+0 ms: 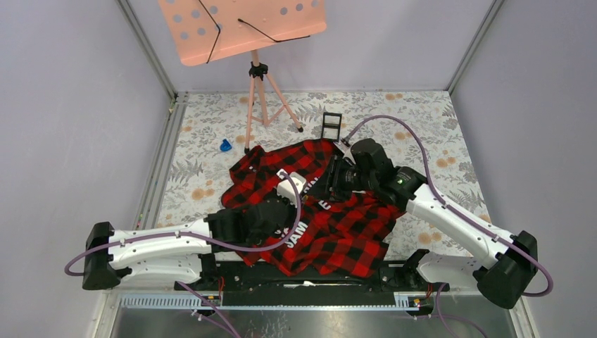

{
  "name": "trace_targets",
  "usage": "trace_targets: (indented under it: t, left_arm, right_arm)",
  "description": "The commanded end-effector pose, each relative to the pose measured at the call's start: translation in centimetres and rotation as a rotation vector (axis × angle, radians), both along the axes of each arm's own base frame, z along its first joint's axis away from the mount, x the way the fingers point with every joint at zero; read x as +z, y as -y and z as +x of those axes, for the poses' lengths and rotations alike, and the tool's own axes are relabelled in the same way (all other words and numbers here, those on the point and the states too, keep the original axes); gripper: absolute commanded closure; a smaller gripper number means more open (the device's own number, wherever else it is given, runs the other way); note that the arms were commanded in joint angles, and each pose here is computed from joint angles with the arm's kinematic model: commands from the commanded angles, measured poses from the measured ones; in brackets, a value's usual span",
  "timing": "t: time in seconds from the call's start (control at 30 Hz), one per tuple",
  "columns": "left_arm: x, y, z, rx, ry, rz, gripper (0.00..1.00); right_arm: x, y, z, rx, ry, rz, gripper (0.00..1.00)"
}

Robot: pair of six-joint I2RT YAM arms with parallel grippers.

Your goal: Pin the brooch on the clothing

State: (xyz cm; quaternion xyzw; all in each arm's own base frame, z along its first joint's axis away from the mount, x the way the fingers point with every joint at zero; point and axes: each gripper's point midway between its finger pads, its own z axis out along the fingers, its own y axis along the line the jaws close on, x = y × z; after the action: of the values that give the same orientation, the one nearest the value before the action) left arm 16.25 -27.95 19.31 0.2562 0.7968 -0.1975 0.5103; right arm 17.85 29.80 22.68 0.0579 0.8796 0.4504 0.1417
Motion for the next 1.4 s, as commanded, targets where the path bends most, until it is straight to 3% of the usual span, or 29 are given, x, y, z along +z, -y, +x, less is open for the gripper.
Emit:
trace_targets:
  t: [0.0,0.33,1.17,1.37]
  left_arm:
    - [2.7,1.5,0.3,0.010,0.035,-0.091,1.00]
    - [2.2,2.0,-0.1,-0.009,0.030,-0.076,1.00]
    - [1.8,2.9,0.3,0.057,0.054,-0.045,1.00]
    - [1.6,2.8,0.0,0.043,0.045,-0.052,1.00]
  right_arm:
    - [-0.6,-0.6,0.2,-0.052,-0.029,-0.026,0.60]
    - [-2.7,-0.5,0.8,-0.096,-0.044,-0.116,0.62]
    - [-4.3,-1.7,0.3,-0.088,-0.068,-0.144,0.70]
    - [-4.4,-1.4,0.6,-0.110,-0.051,-0.145,0.88]
